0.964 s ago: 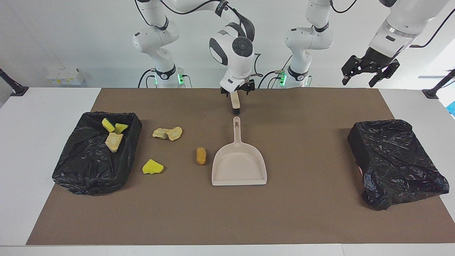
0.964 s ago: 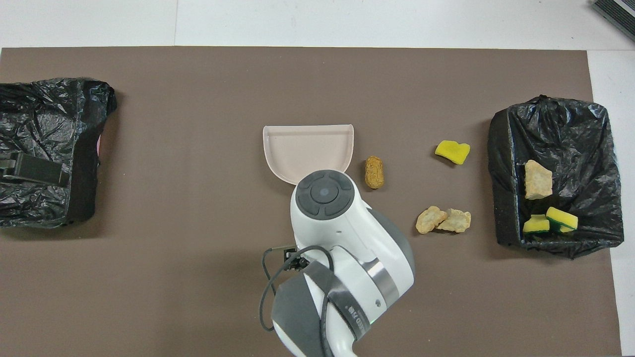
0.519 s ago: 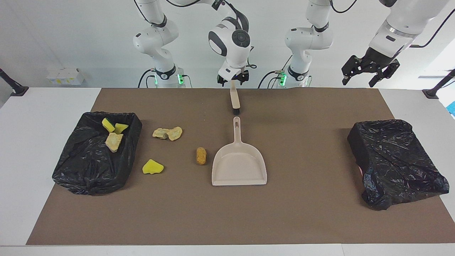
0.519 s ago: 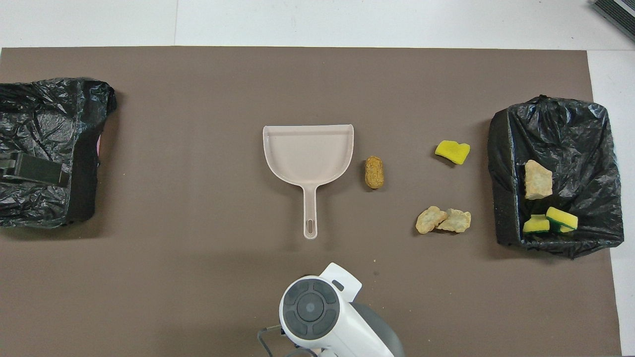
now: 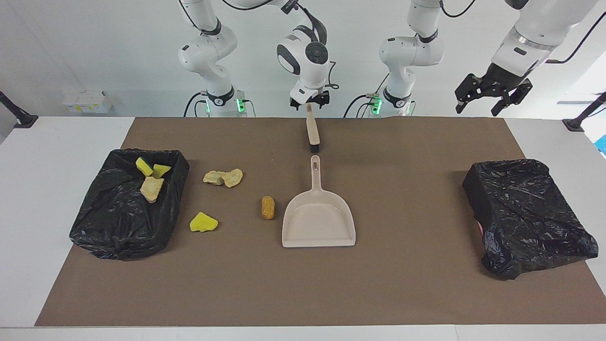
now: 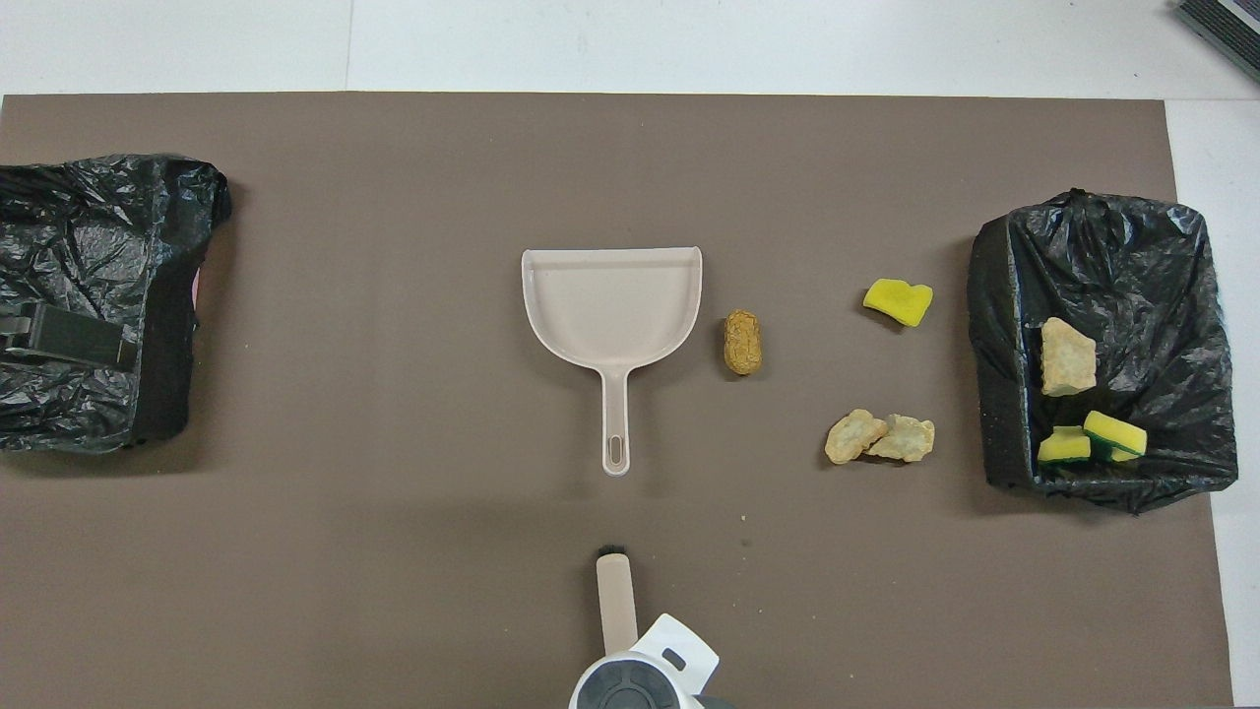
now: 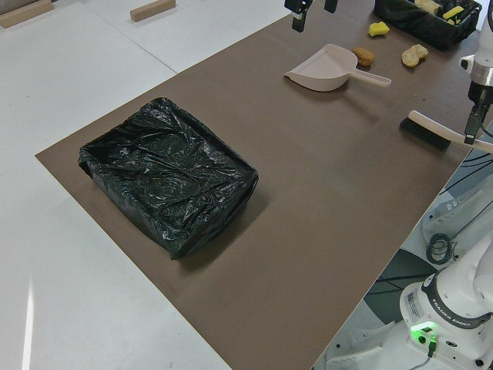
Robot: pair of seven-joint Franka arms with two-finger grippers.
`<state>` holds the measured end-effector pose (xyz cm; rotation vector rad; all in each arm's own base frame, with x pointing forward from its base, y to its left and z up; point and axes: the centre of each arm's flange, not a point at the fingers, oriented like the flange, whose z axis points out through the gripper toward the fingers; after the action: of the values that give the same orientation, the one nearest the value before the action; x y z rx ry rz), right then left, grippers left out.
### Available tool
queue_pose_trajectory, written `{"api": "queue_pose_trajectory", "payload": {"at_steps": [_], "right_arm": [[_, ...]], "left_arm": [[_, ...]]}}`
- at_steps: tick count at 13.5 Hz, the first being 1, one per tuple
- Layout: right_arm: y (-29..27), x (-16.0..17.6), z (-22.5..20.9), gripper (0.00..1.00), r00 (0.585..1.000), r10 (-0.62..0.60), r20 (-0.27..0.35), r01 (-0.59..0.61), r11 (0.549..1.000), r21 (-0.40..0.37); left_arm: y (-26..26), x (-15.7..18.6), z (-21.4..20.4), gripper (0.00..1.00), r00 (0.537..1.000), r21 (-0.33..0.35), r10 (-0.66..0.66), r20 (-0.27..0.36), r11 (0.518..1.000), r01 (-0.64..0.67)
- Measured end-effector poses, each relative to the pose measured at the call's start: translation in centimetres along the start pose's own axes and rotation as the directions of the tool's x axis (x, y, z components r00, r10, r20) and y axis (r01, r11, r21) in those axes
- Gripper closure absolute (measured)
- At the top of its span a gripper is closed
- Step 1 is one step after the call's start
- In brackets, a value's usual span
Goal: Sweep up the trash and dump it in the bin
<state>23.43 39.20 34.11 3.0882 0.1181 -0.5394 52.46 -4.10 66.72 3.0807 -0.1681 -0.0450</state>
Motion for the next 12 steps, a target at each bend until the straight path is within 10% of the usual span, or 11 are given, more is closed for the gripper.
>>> {"api": "queue_pose_trajectory", "payload": {"at_steps": [9, 12], "right_arm": [[-0.3, -1.4, 1.9, 0.13, 1.0, -0.008, 0.0, 0.008, 1.0, 0.017], [-0.2, -1.4, 2.0, 0.5, 1.0, -0.008, 0.001, 0.008, 1.0, 0.016]], "left_arm": [[0.0, 0.0, 0.0, 0.0, 1.0, 0.0, 0.0, 0.0, 1.0, 0.0], [0.0, 0.0, 0.0, 0.0, 1.0, 0.0, 0.0, 0.0, 1.0, 0.0]]}}
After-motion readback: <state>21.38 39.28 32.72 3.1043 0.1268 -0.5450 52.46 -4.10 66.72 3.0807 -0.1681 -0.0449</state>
